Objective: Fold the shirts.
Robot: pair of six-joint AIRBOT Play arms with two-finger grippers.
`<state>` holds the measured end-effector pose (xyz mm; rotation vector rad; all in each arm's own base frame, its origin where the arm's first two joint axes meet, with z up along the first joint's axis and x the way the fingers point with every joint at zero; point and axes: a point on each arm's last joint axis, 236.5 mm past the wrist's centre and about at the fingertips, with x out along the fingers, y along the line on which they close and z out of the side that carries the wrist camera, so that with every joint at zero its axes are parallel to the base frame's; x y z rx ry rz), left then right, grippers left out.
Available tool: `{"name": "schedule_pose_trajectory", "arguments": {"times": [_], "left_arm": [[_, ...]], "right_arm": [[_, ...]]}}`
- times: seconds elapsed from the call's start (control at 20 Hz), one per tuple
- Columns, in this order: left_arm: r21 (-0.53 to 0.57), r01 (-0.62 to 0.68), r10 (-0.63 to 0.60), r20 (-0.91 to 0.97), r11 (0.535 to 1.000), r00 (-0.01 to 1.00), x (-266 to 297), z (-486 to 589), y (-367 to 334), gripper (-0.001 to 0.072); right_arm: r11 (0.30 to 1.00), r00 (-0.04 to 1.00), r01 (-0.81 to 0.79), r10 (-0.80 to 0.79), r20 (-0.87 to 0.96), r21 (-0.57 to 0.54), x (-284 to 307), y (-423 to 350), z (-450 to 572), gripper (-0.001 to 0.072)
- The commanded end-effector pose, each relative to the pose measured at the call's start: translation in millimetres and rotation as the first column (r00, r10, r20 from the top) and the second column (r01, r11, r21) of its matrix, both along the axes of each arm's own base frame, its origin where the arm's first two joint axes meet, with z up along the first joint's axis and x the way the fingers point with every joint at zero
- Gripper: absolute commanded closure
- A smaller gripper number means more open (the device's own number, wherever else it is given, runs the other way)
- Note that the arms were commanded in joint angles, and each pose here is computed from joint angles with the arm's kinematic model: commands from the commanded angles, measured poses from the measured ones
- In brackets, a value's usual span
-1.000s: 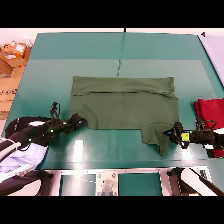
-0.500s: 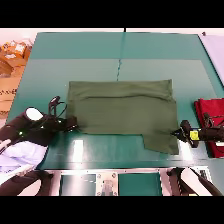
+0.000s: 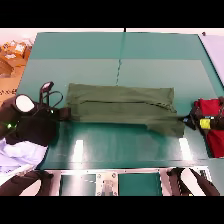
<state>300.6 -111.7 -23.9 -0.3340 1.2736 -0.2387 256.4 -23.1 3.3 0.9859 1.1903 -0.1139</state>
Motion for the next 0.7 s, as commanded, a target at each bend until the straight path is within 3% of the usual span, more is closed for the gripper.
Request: {"name": "schedule_pose_trajectory", "arguments": {"times": [0.0,0.2,0.45,0.5,0.55,0.6,0.65], "left_arm": [[0.016,0.006,-0.007,0.065,1.000,0.998,42.2,17.0,-0.3,0.0682],[0.024,0.014,-0.016,0.090,1.000,0.996,106.8,8.2,-6.3,0.0682],[-0.059,0.019,-0.010,0.145,0.998,0.989,183.6,-21.8,-31.5,0.0681],[-0.076,0.000,0.012,0.155,0.997,0.988,195.0,-25.9,-33.9,0.0680],[-0.096,-0.022,0.038,0.172,0.995,0.984,204.7,-25.4,-35.7,0.0634],[-0.097,-0.037,0.057,0.205,0.995,0.977,213.0,-20.5,-33.7,0.0344],[-0.096,-0.045,0.067,0.236,0.994,0.969,220.2,-13.1,-31.9,-0.0002]], "right_arm": [[1.000,0.991,-0.012,0.012,0.135,0.000,53.0,0.1,33.9,0.0696],[0.998,0.988,-0.064,0.064,0.142,-0.004,118.0,2.1,8.6,0.0695],[0.995,0.986,-0.094,0.087,0.146,0.044,195.2,9.0,-52.1,0.0694],[0.994,0.986,-0.097,0.089,0.138,0.052,206.7,8.2,-65.5,0.0663],[0.993,0.986,-0.103,0.094,0.136,0.058,216.0,6.8,-73.9,0.0554],[0.992,0.985,-0.112,0.103,0.141,0.055,225.1,3.3,-76.4,0.0434],[0.990,0.978,-0.136,0.128,0.167,0.039,232.0,-3.5,-71.4,0.0401]]}}
